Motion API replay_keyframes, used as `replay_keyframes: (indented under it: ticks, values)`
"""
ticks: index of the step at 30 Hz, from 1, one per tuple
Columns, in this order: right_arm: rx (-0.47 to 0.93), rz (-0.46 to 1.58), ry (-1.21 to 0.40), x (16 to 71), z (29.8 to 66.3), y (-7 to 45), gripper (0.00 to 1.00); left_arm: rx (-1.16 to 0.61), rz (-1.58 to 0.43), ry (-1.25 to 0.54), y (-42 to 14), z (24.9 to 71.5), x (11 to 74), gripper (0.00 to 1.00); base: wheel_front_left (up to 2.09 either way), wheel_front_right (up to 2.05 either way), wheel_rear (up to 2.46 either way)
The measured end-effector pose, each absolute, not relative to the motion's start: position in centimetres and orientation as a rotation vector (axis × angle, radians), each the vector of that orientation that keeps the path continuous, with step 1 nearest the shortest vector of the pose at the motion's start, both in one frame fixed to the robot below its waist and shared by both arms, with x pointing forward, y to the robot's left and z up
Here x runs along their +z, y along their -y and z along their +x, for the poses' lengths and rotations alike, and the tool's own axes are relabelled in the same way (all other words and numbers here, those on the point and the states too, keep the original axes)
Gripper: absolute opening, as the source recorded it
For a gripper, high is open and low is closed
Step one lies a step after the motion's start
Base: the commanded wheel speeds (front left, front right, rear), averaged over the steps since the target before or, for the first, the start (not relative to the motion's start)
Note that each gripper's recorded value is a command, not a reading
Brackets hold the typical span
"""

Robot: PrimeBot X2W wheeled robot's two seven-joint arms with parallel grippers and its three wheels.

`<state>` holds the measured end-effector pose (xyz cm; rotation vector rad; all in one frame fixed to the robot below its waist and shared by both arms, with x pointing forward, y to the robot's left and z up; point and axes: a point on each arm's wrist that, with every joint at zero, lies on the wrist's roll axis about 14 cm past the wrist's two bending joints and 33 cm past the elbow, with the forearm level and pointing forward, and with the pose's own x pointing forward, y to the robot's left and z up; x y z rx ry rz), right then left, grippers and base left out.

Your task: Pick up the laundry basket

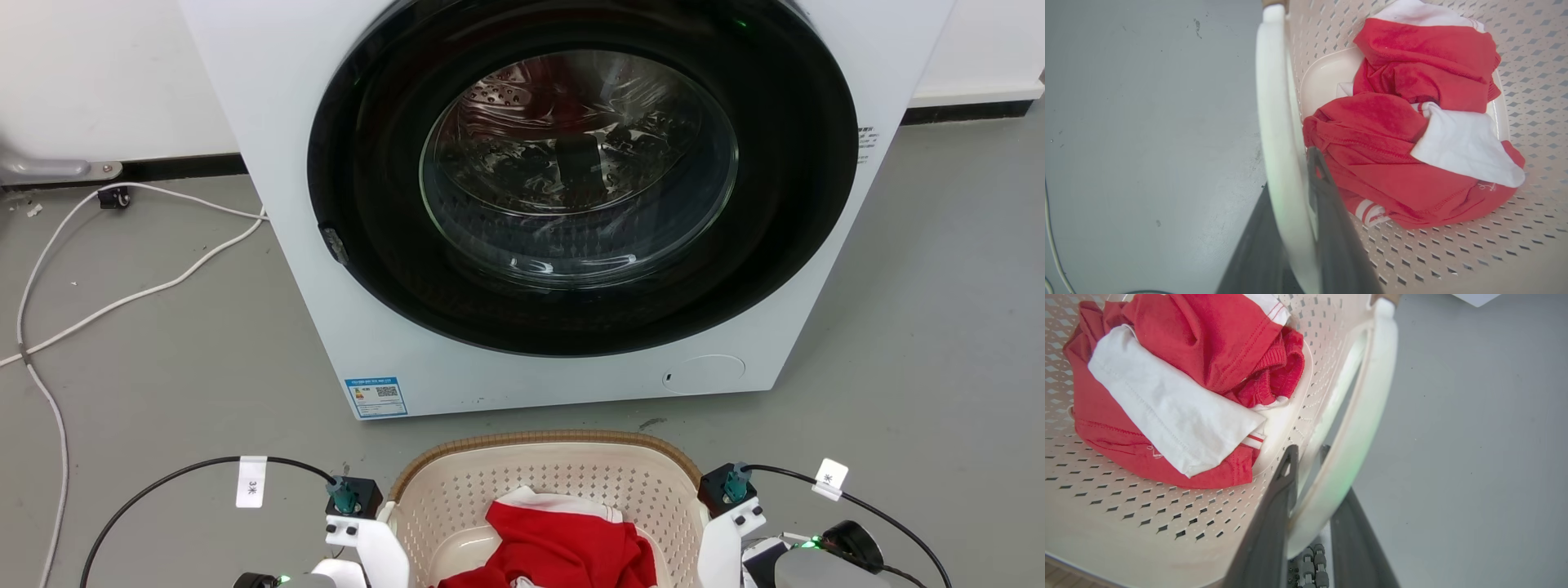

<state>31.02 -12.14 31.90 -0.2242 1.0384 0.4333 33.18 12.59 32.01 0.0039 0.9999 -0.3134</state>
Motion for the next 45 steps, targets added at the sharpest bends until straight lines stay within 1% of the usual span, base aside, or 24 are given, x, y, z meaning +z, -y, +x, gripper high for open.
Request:
replay_keyframes:
  ticks: [45]
  values:
    - [0.435,-0.23,-1.057,31.59,30.68,12.3,0.0,-0.315,0.0,-1.012,-12.69,32.74,31.71,0.0,0.0,0.0,0.0]
